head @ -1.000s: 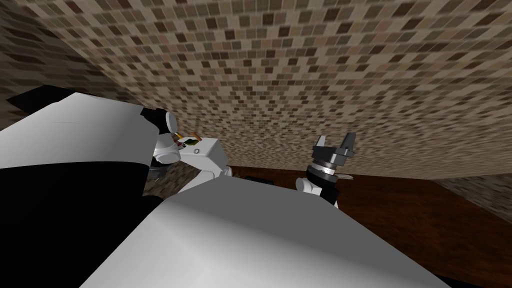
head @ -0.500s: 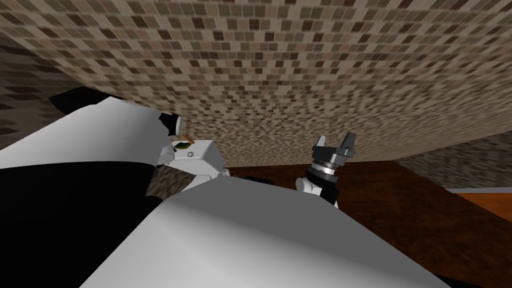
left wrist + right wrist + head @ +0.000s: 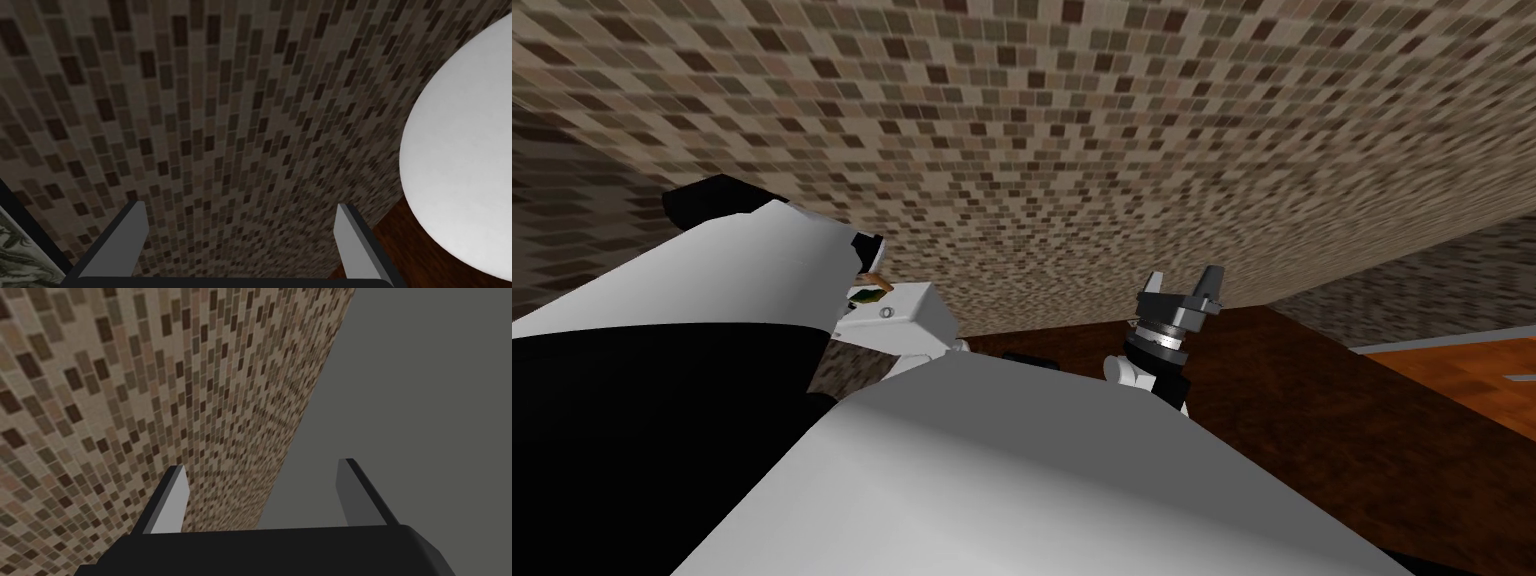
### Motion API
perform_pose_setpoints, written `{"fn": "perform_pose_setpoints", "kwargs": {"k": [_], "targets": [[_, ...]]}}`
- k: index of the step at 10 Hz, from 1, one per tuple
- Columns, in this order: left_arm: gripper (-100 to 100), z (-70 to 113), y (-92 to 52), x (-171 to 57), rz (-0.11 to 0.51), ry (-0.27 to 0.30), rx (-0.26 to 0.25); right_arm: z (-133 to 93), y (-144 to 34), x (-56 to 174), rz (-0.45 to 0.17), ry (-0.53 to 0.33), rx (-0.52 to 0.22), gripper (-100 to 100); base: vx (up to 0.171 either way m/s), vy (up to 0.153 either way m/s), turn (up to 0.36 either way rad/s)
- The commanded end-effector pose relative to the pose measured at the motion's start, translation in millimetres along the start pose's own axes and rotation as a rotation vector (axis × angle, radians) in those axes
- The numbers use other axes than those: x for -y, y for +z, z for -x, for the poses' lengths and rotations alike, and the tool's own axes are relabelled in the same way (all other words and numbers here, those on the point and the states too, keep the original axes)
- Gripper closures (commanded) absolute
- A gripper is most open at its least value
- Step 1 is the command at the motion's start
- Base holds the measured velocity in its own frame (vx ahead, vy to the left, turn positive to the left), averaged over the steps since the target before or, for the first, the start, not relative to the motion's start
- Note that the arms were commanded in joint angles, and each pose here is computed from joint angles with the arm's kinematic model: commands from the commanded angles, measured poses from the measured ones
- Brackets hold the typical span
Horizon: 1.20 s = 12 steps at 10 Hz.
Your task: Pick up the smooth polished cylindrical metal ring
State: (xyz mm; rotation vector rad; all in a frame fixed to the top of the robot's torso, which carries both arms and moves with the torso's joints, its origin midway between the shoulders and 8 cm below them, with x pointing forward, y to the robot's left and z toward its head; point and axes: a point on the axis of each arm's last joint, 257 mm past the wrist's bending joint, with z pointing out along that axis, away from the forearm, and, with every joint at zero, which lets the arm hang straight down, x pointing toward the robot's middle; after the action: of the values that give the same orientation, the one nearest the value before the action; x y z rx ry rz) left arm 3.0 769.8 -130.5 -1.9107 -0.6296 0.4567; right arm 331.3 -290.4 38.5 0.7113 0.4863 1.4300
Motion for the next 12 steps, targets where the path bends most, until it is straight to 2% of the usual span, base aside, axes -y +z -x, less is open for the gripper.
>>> {"fn": "perform_pose_setpoints", "kwargs": {"k": [1, 2, 3, 4, 8, 9, 10, 12], "targets": [[-100, -0.5, 0.4, 16.3, -0.014, -0.053, -0.005, 0.0, 0.0, 0.0, 0.000, 0.000, 0.000, 0, -0.061, 0.014, -0.084], [-100, 4.5, 2.3, 34.5, -0.046, -0.085, 0.007, 0.1, -0.1, 0.0, 0.000, 0.000, 0.000, 0, -0.011, -0.002, 0.049], [-100, 3.9, 3.0, 24.9, -0.029, -0.065, 0.001, 0.1, -0.1, 0.0, 0.000, 0.000, 0.000, 0, 0.000, -0.003, 0.016], [100, 4.4, 3.5, 26.8, -0.031, -0.069, 0.002, 0.1, -0.1, 0.0, 0.000, 0.000, 0.000, 0, 0.000, 0.000, 0.000], [100, 4.3, 3.5, 26.6, -0.031, -0.068, 0.002, 0.1, -0.1, 0.0, 0.000, 0.000, 0.000, 0, 0.000, 0.000, 0.000], [0, 4.3, 3.5, 26.6, -0.031, -0.068, 0.002, 0.1, -0.1, 0.0, 0.000, 0.000, 0.000, 0, 0.000, 0.000, 0.000], [-100, -1.8, 7.3, 11.8, 0.008, -0.101, -0.004, 0.1, -0.1, 0.0, 0.000, 0.000, 0.000, 0, 0.049, -0.120, 0.077], [-100, -7.9, 10.0, -1.4, 0.046, -0.136, -0.009, 0.1, -0.1, 0.0, 0.000, 0.000, 0.000, 0, 0.094, -0.185, 0.079]]}}
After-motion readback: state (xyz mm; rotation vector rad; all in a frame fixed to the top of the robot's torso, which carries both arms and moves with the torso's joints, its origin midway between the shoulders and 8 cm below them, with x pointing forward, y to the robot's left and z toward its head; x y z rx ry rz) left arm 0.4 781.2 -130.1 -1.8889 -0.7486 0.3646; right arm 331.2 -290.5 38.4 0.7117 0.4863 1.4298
